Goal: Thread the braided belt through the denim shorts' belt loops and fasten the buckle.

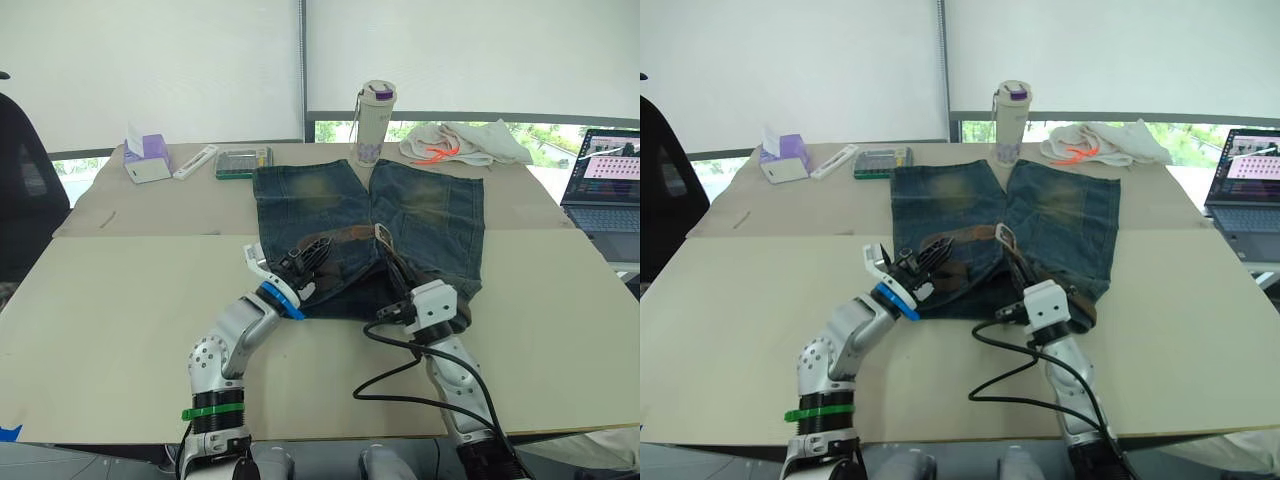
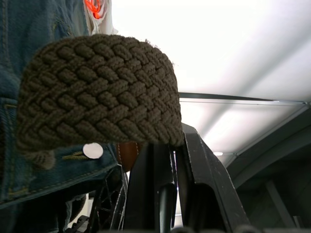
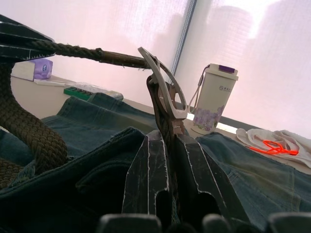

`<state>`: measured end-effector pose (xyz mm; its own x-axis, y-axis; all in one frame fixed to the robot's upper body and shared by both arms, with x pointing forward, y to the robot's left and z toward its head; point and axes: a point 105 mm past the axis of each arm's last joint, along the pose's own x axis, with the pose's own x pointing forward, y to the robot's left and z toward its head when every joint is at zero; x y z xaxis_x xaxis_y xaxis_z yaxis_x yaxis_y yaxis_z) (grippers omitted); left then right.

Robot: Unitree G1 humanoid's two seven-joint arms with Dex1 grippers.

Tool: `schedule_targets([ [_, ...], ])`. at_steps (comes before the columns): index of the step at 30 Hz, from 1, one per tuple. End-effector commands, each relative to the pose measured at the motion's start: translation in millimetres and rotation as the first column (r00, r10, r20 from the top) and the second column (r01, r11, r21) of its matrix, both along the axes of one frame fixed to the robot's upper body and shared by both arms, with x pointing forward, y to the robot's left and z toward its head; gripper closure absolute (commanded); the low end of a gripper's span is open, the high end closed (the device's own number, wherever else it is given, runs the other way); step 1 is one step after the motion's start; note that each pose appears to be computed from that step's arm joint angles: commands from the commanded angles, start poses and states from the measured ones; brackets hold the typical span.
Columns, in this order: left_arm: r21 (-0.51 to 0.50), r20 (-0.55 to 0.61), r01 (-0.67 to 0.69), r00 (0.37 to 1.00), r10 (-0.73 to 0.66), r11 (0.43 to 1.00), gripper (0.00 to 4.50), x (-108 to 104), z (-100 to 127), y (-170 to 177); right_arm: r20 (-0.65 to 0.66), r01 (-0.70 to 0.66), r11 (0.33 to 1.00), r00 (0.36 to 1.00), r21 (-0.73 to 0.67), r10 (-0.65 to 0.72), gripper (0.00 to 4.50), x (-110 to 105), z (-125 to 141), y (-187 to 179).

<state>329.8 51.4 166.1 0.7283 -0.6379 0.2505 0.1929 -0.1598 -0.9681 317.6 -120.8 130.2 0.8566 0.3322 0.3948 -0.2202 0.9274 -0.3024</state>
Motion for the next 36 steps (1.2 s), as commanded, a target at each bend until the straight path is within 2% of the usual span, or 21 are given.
schedule_targets([
  [1,-0.027,0.049,0.027,0.998,-0.026,0.999,4.50,-6.4,13.6,-5.5,0.083,-0.030,0.999,0.996,0.020,0.028,4.45,-2.8,19.4,5.1],
  [14,-0.042,0.036,0.049,0.998,-0.047,0.998,4.50,-8.1,10.4,-10.5,0.083,-0.073,0.997,0.994,-0.018,0.074,4.45,-5.8,17.7,13.0],
  [22,0.003,0.019,0.075,0.997,-0.075,0.997,4.50,-3.4,0.7,-18.5,0.074,-0.135,0.979,0.986,-0.153,0.147,4.45,-8.8,9.3,26.1],
  [26,0.039,0.031,0.099,0.995,-0.100,0.994,4.50,-0.5,-3.9,-26.2,0.065,-0.163,0.949,0.980,-0.269,0.187,4.45,-10.9,0.5,31.4],
  [30,0.051,0.029,0.109,0.993,-0.110,0.993,4.50,1.0,-9.0,-30.2,0.067,-0.145,0.946,0.983,-0.290,0.171,4.45,-9.1,1.9,25.8],
  [32,0.062,0.024,0.110,0.993,-0.112,0.992,4.50,1.6,-12.4,-30.2,0.076,-0.145,0.941,0.982,-0.306,0.175,3.59,-9.8,4.5,24.3],
  [34,0.079,0.017,0.111,0.993,-0.113,0.991,4.50,2.3,-16.7,-30.3,0.061,-0.170,0.946,0.979,-0.275,0.194,2.96,-12.1,7.3,21.4],
  [36,0.083,0.006,0.105,0.994,-0.106,0.991,4.50,4.1,-20.0,-29.5,-0.007,-0.228,0.960,0.973,-0.162,0.230,2.23,-14.0,8.2,17.5],
])
